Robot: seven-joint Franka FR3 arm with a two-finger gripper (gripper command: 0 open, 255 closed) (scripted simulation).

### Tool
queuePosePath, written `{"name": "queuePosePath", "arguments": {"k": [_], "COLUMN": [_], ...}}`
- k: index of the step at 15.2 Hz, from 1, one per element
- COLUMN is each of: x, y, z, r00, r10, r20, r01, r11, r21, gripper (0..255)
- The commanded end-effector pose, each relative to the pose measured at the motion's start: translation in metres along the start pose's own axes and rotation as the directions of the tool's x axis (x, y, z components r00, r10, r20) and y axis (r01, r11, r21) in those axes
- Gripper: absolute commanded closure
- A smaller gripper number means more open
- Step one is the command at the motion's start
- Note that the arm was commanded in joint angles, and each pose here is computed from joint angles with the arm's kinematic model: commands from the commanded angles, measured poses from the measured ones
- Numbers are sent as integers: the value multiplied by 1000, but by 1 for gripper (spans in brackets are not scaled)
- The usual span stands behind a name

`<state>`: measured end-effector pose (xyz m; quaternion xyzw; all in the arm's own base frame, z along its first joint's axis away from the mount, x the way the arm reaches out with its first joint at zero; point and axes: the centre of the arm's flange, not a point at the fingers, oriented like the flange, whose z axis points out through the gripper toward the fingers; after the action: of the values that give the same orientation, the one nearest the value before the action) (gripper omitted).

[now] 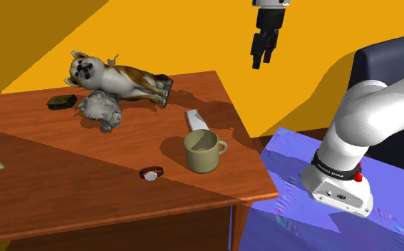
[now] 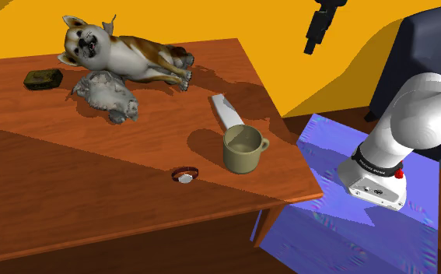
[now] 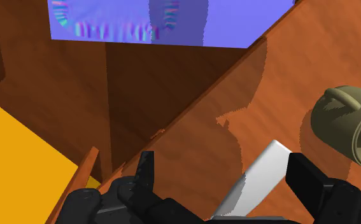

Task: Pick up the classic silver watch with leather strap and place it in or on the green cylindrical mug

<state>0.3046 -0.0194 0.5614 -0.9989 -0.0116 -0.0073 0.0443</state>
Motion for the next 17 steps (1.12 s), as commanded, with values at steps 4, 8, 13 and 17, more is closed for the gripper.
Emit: {"name": "queuePosePath", "arguments": {"k": [4,8,13,17], "x": [19,42,68,86], "y": [-33,-77,-134,-180], "z": [15,35,61,83], "r00": [999,995,986,975], "r10": [-42,-98,-168,-223], "r20": [-4,-9,-14,-17], "r01": [42,98,167,221], "r11": [999,995,985,973], "r21": [-12,-28,-48,-64], "gripper": [0,0,0,0]}}
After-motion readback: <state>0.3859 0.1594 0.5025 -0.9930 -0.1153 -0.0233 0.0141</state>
